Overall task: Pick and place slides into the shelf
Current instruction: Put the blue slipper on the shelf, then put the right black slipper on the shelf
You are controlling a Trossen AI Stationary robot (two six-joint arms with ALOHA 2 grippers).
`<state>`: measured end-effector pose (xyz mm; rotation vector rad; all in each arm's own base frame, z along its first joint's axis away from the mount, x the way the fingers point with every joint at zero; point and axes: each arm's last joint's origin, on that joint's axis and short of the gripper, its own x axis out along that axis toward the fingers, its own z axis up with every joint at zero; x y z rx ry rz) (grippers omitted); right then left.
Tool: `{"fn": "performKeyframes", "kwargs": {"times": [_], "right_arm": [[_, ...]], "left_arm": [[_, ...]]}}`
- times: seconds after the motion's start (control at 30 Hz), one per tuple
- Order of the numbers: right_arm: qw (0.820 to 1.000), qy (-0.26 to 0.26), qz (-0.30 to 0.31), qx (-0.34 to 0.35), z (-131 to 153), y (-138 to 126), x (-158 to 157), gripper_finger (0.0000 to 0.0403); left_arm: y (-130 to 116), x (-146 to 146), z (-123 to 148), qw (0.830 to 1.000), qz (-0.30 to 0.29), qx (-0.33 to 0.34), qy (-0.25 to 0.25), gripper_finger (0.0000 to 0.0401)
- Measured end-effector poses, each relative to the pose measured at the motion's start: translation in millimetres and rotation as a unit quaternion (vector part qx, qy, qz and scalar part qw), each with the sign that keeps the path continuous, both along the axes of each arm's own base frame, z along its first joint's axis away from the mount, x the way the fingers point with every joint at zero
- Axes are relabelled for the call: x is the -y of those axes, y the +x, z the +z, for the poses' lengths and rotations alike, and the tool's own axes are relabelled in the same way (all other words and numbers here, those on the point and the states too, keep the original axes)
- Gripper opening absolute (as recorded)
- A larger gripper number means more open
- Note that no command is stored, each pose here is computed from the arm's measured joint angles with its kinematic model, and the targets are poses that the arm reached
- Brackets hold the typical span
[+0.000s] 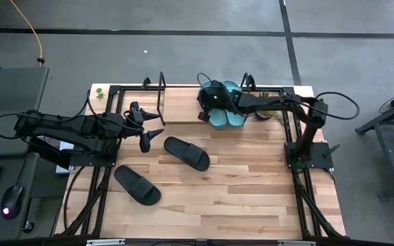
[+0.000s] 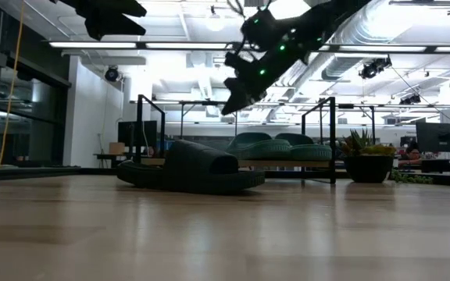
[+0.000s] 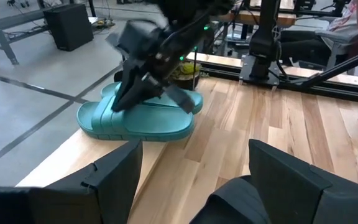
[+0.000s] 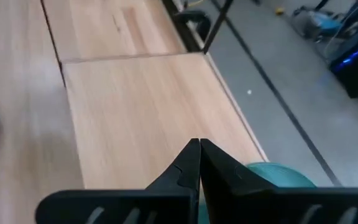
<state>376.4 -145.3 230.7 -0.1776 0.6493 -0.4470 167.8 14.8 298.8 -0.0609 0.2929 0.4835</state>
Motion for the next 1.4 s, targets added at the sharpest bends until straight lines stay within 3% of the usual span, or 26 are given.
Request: {"fn": "performKeyframes", "kwargs": {"times": [0.43, 0.77, 1.1, 1.4], "right_arm": [[0.986, 0.016, -0.014, -0.168, -10.0, 48.9, 26.1, 0.0], [0.968, 0.008, -0.07, -0.242, -17.2, 42.7, 30.5, 0.0], [0.955, 0.0, -0.123, -0.271, -20.3, 34.3, 33.1, 0.0], [0.981, 0.001, -0.066, -0.183, -12.8, 53.5, 26.7, 0.0]], "left_arm": [[-0.2, 0.0, -0.7, 1.0, 0.0, -0.004, 0.001, 0.0273], [-0.2, 0.0, -0.6, 1.0, 0.0, -0.004, 0.001, 0.0273], [-0.2, 0.0, -0.6, 1.0, 0.0, -0.004, 0.001, 0.0273], [-0.2, 0.0, -0.6, 1.0, 0.0, -0.004, 0.001, 0.0273]]}}
